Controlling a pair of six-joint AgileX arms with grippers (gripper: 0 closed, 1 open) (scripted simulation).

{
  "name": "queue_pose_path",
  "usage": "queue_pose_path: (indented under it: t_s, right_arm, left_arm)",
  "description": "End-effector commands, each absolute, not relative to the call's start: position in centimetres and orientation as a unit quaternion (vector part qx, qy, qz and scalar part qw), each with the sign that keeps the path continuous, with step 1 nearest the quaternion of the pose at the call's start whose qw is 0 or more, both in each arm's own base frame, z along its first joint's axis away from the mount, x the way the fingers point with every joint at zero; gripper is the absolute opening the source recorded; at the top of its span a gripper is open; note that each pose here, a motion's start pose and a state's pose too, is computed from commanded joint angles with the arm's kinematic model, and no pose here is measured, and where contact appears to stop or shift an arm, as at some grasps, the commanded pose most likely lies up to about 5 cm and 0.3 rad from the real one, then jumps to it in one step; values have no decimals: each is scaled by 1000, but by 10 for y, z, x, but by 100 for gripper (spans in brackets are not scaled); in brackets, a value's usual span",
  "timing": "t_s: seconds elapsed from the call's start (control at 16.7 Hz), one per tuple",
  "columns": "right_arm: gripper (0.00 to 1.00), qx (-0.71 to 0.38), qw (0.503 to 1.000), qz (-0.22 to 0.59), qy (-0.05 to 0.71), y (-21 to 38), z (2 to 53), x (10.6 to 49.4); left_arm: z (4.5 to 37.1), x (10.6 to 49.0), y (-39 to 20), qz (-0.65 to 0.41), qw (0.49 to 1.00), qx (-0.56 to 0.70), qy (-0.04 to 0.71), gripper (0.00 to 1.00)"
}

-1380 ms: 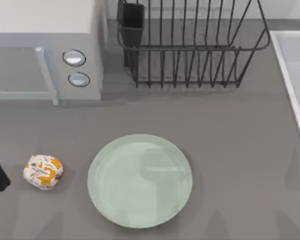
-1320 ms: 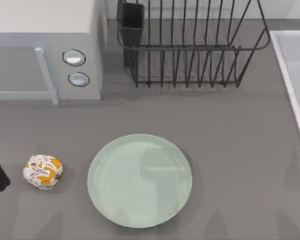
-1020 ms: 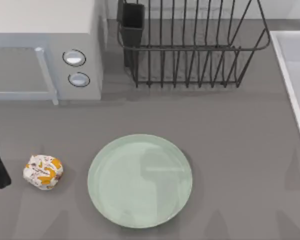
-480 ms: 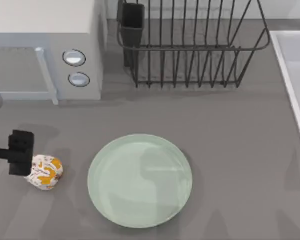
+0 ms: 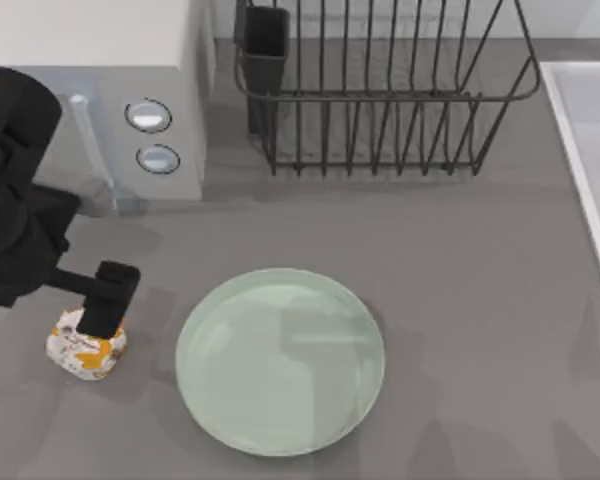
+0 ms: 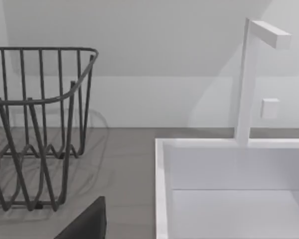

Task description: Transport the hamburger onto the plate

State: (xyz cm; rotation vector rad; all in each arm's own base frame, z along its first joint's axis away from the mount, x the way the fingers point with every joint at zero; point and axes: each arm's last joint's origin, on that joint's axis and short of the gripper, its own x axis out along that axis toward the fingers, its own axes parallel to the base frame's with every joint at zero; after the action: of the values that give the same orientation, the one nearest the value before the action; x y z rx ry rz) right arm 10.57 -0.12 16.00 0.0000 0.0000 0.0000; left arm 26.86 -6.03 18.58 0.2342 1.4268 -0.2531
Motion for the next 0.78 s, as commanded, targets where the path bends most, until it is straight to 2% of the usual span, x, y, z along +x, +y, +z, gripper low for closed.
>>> queue_pose_path:
  t_s: [0.3, 0.66, 0.78]
  right_arm:
    - [100, 0, 1000, 0, 0, -1, 160, 106]
    - [100, 0, 1000, 0, 0, -1, 160, 106]
    - [100, 0, 1000, 0, 0, -1, 160, 106]
  left_arm:
    - [172, 293, -73, -124, 696, 123, 697, 100]
    - [171, 294, -72, -123, 696, 122, 697, 100]
    - [160, 294, -73, -124, 693, 123, 699, 100]
